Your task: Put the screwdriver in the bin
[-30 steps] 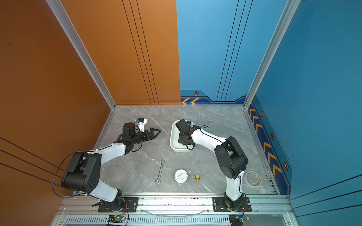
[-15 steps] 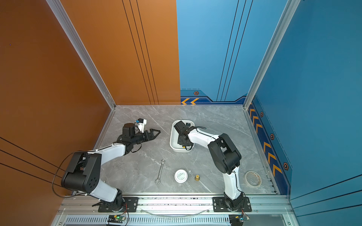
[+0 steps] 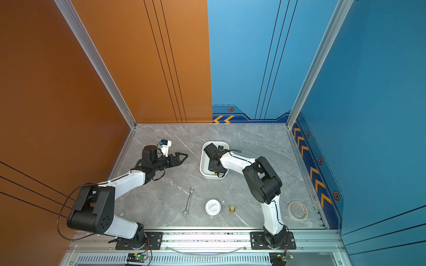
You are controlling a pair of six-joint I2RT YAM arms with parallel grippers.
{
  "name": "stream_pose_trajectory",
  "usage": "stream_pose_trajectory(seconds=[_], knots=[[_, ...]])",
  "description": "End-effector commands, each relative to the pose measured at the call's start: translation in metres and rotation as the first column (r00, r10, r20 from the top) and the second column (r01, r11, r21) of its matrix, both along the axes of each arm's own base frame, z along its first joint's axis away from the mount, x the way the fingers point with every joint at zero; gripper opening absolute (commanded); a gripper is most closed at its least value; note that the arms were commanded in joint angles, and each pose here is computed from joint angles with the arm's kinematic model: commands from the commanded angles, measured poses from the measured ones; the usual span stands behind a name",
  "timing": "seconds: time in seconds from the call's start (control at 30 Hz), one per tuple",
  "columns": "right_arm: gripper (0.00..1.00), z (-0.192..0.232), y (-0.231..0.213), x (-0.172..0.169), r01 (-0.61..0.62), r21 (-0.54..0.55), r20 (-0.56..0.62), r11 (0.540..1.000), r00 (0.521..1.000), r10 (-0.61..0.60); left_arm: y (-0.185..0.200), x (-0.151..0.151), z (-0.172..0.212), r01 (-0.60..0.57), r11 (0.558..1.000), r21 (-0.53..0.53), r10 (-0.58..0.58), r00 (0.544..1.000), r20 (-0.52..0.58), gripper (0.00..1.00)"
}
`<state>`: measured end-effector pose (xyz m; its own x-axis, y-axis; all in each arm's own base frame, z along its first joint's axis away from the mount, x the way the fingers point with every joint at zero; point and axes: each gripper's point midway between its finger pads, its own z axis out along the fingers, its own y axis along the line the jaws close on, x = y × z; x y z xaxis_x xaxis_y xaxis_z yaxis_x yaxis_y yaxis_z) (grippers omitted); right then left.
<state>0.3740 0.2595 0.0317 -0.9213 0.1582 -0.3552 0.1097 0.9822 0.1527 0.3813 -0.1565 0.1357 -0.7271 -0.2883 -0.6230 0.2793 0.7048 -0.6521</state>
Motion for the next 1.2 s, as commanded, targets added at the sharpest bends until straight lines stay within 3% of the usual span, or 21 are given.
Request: stream_pose_trajectory(seconds=[0.0, 0.1, 0.2, 0.37, 0.5, 0.8, 1.07, 1.17], knots=[[0.46, 0.027, 0.006, 0.008, -0.020, 0.018, 0.062, 1.000, 0.998, 0.019, 0.011, -0.003, -0.004, -0.022, 0.998, 0.060, 0.022, 1.000, -0.004, 0.98], [0.47, 0.053, 0.011, 0.007, -0.070, 0.051, 0.093, 0.996, 0.994, 0.065, 0.014, -0.003, -0.001, -0.023, 0.996, 0.083, 0.024, 1.000, -0.001, 0.98], [0.49, 0.081, 0.003, 0.001, -0.115, 0.017, 0.111, 0.993, 0.987, 0.113, 0.023, -0.002, 0.002, -0.055, 0.990, 0.132, 0.054, 0.998, 0.007, 0.98], [0.54, 0.131, -0.039, -0.003, -0.177, -0.125, 0.192, 0.976, 0.961, 0.199, 0.043, -0.005, 0.007, -0.119, 0.962, 0.247, 0.111, 0.993, 0.045, 0.98], [0.60, 0.156, -0.105, 0.004, -0.157, -0.294, 0.282, 0.943, 0.928, 0.243, 0.061, -0.005, 0.017, -0.170, 0.929, 0.329, 0.146, 0.985, 0.097, 0.98], [0.61, 0.133, -0.237, 0.017, 0.071, -0.188, 0.457, 0.980, 0.889, 0.023, 0.110, -0.001, 0.028, -0.342, 0.803, 0.488, 0.250, 0.937, 0.245, 0.98], [0.62, 0.100, -0.286, 0.027, 0.165, -0.130, 0.600, 0.978, 0.798, -0.055, 0.147, -0.007, 0.037, -0.494, 0.686, 0.534, 0.240, 0.847, 0.475, 0.98], [0.62, 0.090, -0.291, 0.030, 0.175, -0.122, 0.610, 0.977, 0.789, -0.065, 0.156, -0.011, 0.035, -0.534, 0.677, 0.507, 0.254, 0.816, 0.520, 0.98]])
